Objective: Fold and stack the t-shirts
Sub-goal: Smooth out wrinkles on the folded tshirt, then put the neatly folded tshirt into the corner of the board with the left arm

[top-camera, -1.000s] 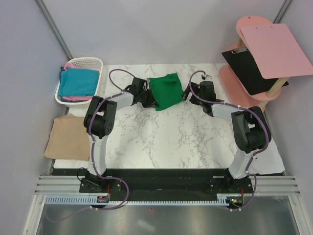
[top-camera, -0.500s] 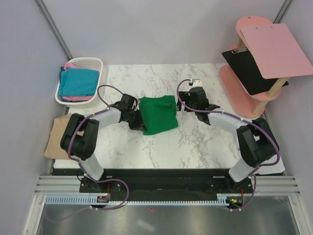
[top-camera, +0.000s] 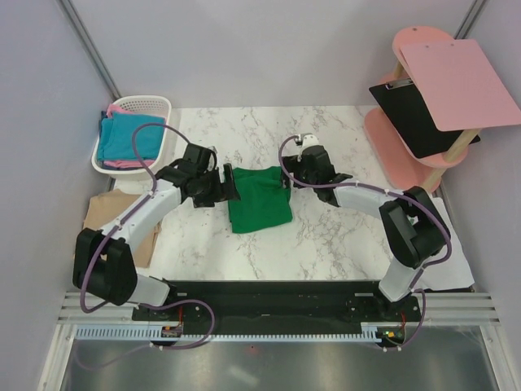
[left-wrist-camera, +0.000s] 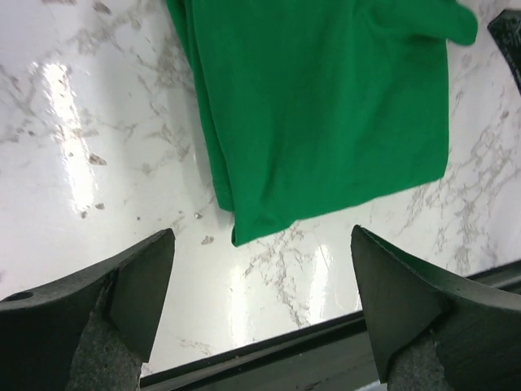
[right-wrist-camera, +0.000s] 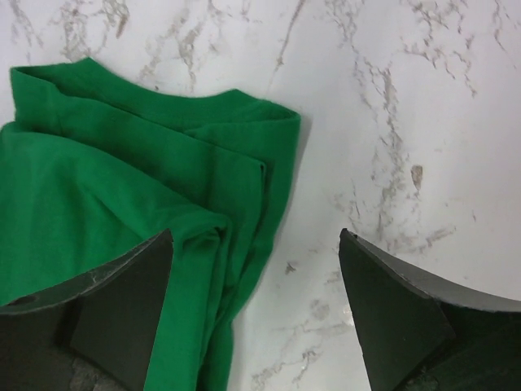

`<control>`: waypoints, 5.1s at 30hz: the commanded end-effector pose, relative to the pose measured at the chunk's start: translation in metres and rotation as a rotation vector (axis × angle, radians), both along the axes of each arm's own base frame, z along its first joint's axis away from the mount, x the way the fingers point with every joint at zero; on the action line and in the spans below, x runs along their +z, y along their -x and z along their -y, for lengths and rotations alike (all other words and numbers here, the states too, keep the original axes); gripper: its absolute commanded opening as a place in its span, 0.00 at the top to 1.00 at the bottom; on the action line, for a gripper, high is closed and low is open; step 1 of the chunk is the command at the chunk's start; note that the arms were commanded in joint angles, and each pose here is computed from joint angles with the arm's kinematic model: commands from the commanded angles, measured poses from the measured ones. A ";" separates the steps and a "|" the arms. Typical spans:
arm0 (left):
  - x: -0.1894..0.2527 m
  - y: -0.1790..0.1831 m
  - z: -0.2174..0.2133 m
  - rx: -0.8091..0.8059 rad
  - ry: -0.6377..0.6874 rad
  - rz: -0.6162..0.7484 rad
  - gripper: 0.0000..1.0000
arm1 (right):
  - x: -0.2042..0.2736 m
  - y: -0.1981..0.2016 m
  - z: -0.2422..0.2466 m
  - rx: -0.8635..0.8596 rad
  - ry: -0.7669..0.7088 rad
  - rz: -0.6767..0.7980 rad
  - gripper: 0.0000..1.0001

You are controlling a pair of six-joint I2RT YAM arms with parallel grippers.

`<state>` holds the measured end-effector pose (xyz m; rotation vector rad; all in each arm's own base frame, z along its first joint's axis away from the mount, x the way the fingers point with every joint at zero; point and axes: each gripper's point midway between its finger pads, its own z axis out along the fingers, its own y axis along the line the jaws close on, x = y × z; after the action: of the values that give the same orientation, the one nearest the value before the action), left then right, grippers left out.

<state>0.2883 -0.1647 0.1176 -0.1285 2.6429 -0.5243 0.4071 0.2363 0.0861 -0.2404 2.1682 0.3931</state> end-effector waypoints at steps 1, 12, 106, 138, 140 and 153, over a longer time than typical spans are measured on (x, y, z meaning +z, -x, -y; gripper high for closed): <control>0.016 -0.033 -0.011 0.034 -0.096 0.103 0.06 | 0.036 -0.022 -0.034 0.091 -0.098 0.105 0.11; -0.033 -0.099 0.006 0.047 -0.102 0.050 0.14 | 0.025 -0.027 -0.068 0.189 -0.152 0.039 0.29; -0.067 -0.064 0.087 -0.111 0.086 0.071 0.98 | -0.031 -0.048 -0.071 0.020 -0.381 -0.138 1.00; -0.093 -0.095 0.041 -0.006 -0.173 0.117 0.18 | 0.051 0.030 0.064 -0.176 -0.034 0.126 0.48; -0.098 -0.098 0.043 -0.003 -0.165 0.118 0.19 | 0.055 0.033 0.069 -0.185 -0.034 0.135 0.48; -0.142 -0.081 0.074 -0.090 -0.056 -0.015 0.98 | 0.052 0.040 0.087 -0.228 -0.023 0.115 0.46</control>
<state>0.4011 -0.2370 0.0216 -0.0218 2.5163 -0.4687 0.3686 0.1577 0.1337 -0.0236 2.0607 0.2873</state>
